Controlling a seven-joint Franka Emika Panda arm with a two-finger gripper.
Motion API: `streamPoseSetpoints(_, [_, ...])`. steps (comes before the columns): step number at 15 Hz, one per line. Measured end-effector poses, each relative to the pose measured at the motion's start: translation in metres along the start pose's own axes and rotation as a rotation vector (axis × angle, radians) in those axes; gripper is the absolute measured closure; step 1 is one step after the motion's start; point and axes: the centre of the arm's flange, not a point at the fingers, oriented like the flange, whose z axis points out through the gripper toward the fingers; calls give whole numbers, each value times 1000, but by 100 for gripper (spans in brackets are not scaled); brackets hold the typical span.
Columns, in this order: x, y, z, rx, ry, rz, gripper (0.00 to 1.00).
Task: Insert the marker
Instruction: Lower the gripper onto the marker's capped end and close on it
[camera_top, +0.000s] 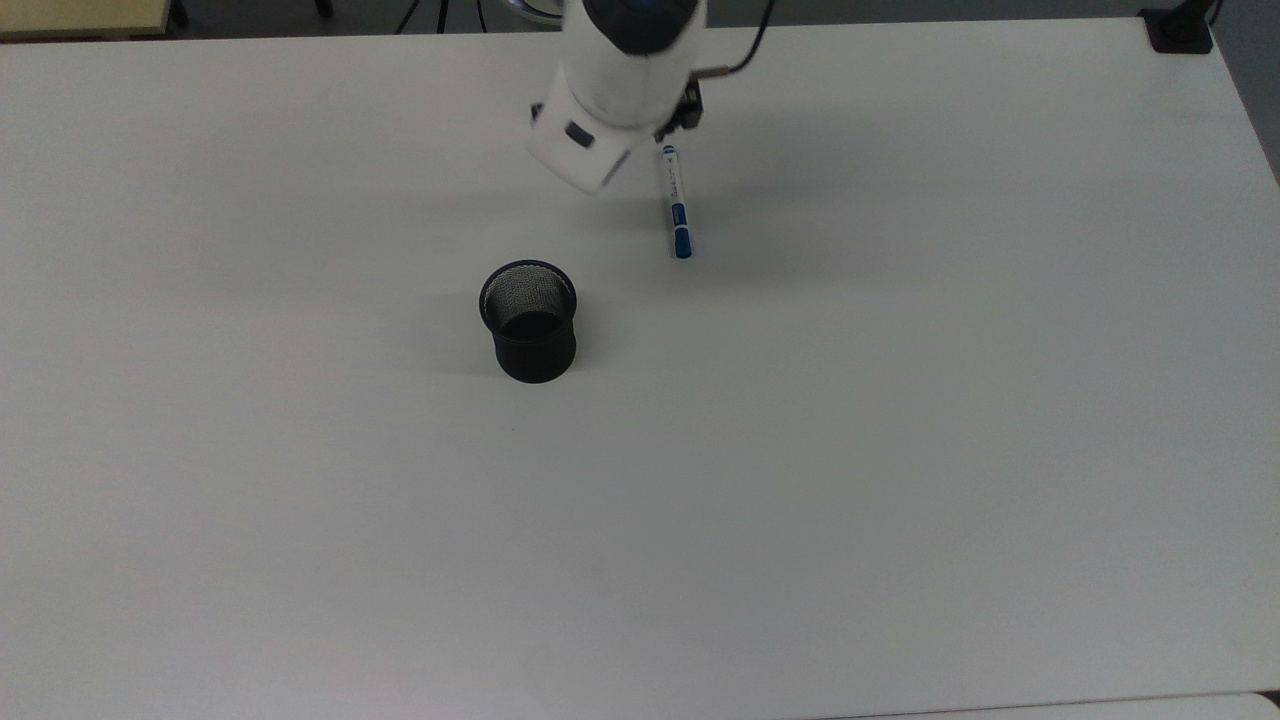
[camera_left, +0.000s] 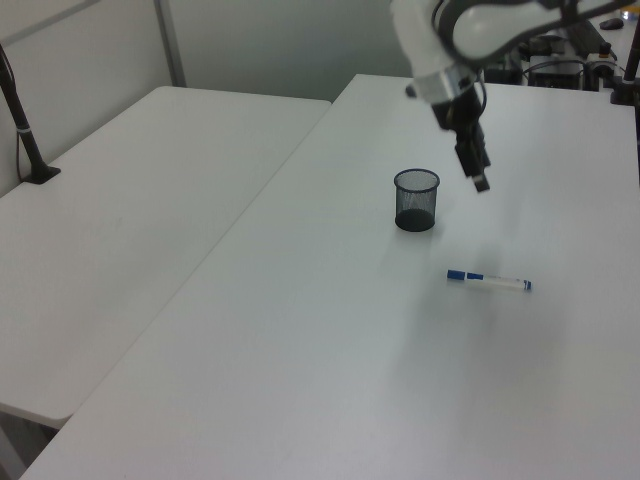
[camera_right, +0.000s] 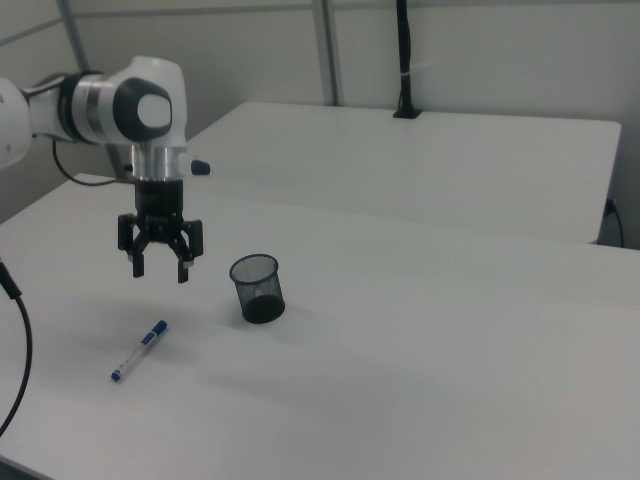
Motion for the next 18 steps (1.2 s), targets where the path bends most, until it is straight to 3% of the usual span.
streamPoseSetpoints(2, [19,-14,17,-13,3,-20,12])
streamPoseSetpoints(4, [32,-25,31,-23,2,-36,28])
streamPoseSetpoints(12, [62,-80,84,-35,169,-16,32])
streamPoseSetpoints(15, [62,-90,109,-32,173,-6,34])
streamPoseSetpoints(18, [60,-90,119,-33,155,-5,42])
